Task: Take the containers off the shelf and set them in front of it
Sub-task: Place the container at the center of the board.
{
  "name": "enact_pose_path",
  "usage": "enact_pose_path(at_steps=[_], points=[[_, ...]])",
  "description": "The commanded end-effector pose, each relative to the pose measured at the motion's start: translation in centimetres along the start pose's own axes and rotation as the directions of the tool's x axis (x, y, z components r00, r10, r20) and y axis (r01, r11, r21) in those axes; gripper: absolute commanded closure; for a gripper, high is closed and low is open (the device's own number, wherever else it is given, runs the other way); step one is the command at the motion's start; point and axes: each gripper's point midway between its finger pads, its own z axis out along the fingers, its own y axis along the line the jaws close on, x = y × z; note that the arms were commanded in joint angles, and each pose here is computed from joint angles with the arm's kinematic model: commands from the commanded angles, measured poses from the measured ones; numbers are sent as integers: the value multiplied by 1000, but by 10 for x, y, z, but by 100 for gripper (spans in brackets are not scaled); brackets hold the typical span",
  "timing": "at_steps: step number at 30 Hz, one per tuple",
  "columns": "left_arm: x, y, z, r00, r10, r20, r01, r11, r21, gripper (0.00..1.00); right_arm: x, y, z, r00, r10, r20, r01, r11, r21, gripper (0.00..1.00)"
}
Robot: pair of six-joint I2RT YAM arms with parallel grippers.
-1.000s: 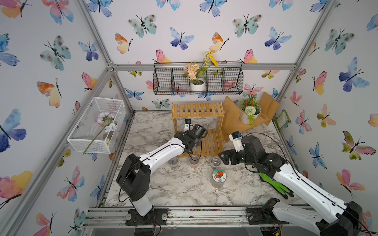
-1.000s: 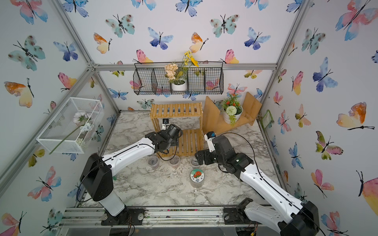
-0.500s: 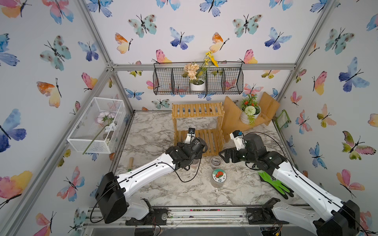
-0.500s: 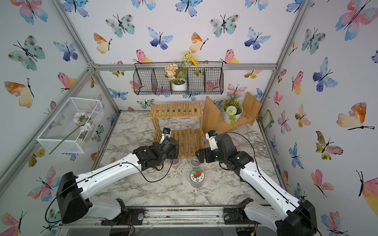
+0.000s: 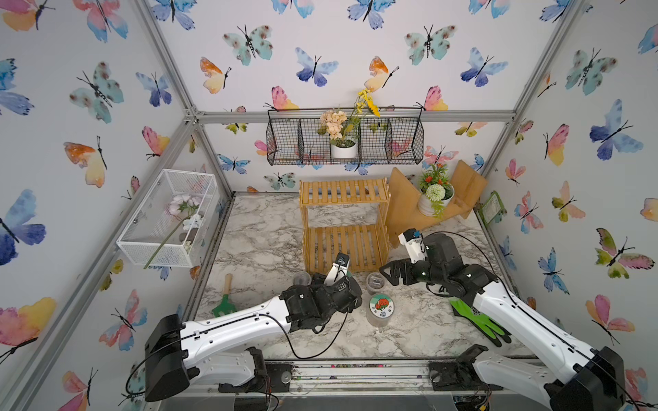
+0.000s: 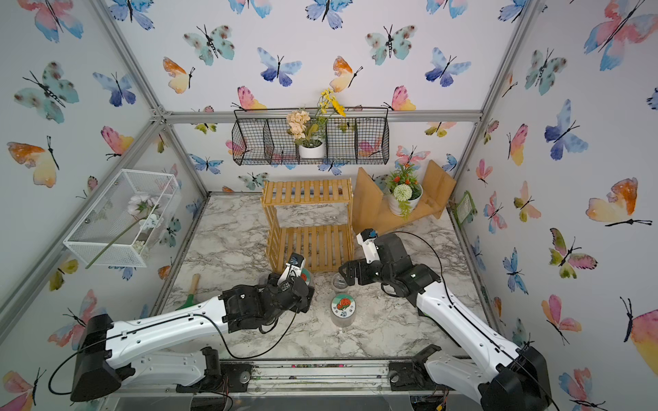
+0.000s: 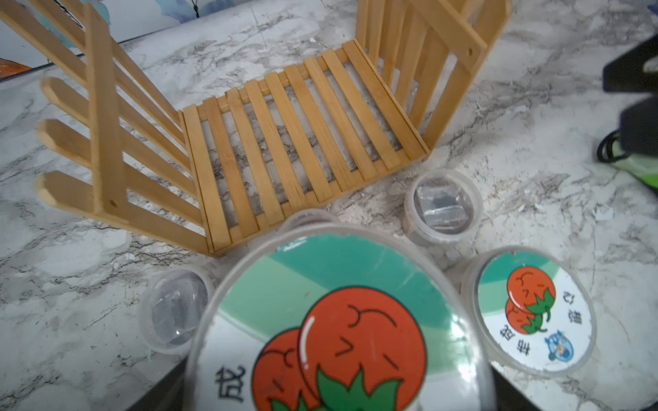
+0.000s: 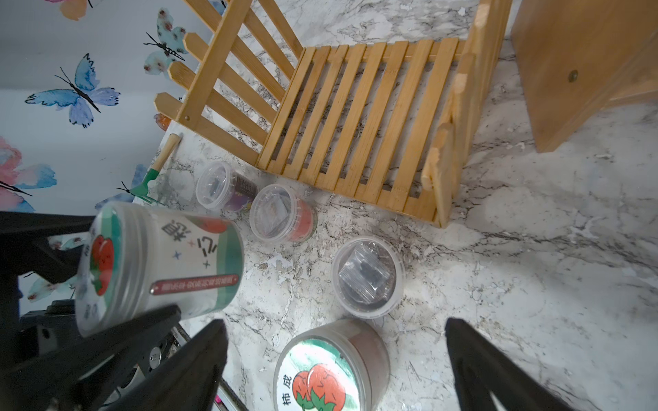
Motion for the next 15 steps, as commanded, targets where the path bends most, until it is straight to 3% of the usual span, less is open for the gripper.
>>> enact_pose_path(at_steps=[1, 15], points=[[3, 0, -6, 999, -33, 36, 34, 999, -7, 32, 4, 3, -4, 1000, 10, 8, -9, 1000, -26, 2], [48, -9, 19, 999, -46, -3, 46, 998, 36, 31, 3, 3, -9, 1000, 17, 25, -16, 1000, -24, 2]])
